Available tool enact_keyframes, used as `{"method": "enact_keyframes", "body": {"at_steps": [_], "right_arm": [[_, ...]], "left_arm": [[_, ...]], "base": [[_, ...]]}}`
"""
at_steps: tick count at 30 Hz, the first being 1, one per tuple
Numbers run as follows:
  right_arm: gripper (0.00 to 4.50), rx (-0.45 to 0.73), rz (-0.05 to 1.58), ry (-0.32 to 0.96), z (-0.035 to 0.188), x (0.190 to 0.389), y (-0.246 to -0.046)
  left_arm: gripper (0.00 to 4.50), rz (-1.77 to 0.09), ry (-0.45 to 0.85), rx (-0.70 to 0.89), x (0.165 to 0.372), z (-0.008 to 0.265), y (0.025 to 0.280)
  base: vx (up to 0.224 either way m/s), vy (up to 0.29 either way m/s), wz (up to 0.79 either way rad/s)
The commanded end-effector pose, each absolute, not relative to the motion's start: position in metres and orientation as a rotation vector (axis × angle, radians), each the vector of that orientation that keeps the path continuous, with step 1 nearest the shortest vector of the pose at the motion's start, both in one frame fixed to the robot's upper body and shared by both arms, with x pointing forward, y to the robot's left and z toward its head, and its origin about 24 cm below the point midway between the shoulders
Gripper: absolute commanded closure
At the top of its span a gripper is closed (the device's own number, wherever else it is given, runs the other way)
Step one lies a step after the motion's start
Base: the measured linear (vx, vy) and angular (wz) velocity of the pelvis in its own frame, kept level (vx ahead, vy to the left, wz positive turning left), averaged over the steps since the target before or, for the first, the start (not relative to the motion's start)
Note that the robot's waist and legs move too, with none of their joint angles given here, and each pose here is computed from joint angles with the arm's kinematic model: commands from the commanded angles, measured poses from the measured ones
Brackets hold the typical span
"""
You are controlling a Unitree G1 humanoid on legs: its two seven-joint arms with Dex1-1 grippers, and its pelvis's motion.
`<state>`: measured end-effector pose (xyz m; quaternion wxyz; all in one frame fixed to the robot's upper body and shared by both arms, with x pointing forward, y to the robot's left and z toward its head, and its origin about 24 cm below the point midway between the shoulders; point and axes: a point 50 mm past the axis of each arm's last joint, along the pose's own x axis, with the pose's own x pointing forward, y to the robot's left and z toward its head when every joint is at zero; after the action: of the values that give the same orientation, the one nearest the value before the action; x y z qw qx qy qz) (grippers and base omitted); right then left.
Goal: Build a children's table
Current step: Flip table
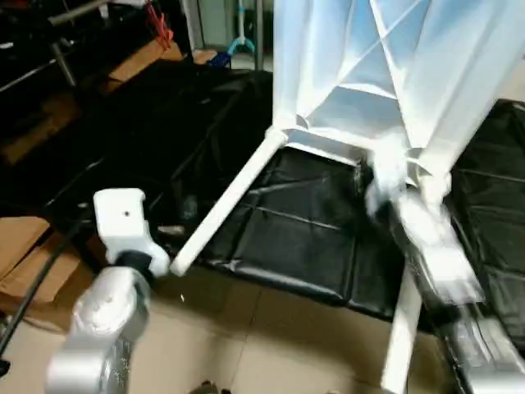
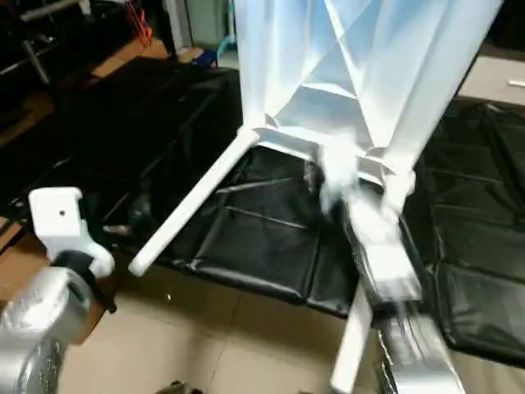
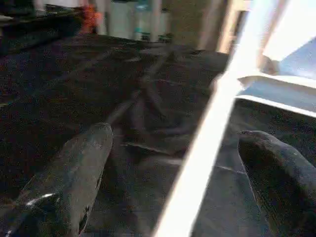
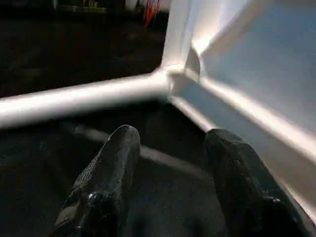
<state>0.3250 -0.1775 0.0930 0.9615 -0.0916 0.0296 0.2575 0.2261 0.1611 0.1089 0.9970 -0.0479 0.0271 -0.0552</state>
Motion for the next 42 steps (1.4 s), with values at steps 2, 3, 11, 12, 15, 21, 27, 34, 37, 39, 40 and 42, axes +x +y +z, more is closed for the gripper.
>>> {"method": "enact_keyframes", "body": {"at_steps": [2, 3, 11, 12, 15, 21, 27, 34, 37, 39, 40, 42], "right_arm": [[2.16, -0.156, 0.483, 0.003, 0.114, 0.323, -0.195], [2.16, -0.161, 0.437, 0.000, 0.116, 0.321, -0.204], [2.16, -0.276, 0.495, 0.210, 0.117, 0.285, -0.242], [2.16, -0.300, 0.440, 0.245, 0.115, 0.284, -0.253], [2.16, -0.303, 0.307, 0.295, 0.111, 0.284, -0.277], [2.16, -0.328, 0.256, 0.383, 0.109, 0.270, -0.295], [2.16, -0.361, 0.305, 0.556, 0.097, 0.249, -0.309], [2.16, -0.328, 0.414, 0.648, 0.076, 0.236, -0.288], [2.16, -0.314, 0.433, 0.653, 0.073, 0.236, -0.283], [2.16, -0.294, 0.472, 0.666, 0.065, 0.235, -0.273], [2.16, -0.293, 0.475, 0.667, 0.064, 0.235, -0.273], [2.16, -0.280, 0.513, 0.679, 0.056, 0.234, -0.264]], "left_arm": [[0.00, -0.204, 0.027, -0.110, 0.221, 0.113, 0.153], [0.00, -0.230, 0.030, -0.113, 0.219, 0.112, 0.151], [0.00, -0.259, 0.087, -0.088, 0.202, 0.102, 0.151], [0.00, -0.271, 0.095, -0.090, 0.199, 0.100, 0.150], [0.00, -0.329, 0.104, -0.121, 0.193, 0.099, 0.146], [0.00, -0.476, 0.136, -0.121, 0.180, 0.097, 0.138], [0.00, -0.526, 0.190, -0.104, 0.168, 0.093, 0.147], [0.00, -0.615, 0.265, -0.086, 0.154, 0.087, 0.147], [0.00, -0.619, 0.262, -0.094, 0.153, 0.088, 0.146], [0.00, -0.620, 0.251, -0.092, 0.154, 0.089, 0.146], [0.00, -0.620, 0.251, -0.091, 0.154, 0.089, 0.146], [0.00, -0.621, 0.242, -0.092, 0.155, 0.090, 0.145]], "base": [[0.000, 0.000, 0.00], [0.000, 0.000, 0.00], [0.000, 0.000, 0.00], [0.000, 0.000, 0.00], [0.000, 0.000, 0.00], [0.000, 0.000, 0.00], [0.000, 0.000, 0.00], [0.000, 0.000, 0.00], [0.000, 0.000, 0.00], [0.000, 0.000, 0.00], [0.000, 0.000, 0.00], [0.000, 0.000, 0.00]]}}
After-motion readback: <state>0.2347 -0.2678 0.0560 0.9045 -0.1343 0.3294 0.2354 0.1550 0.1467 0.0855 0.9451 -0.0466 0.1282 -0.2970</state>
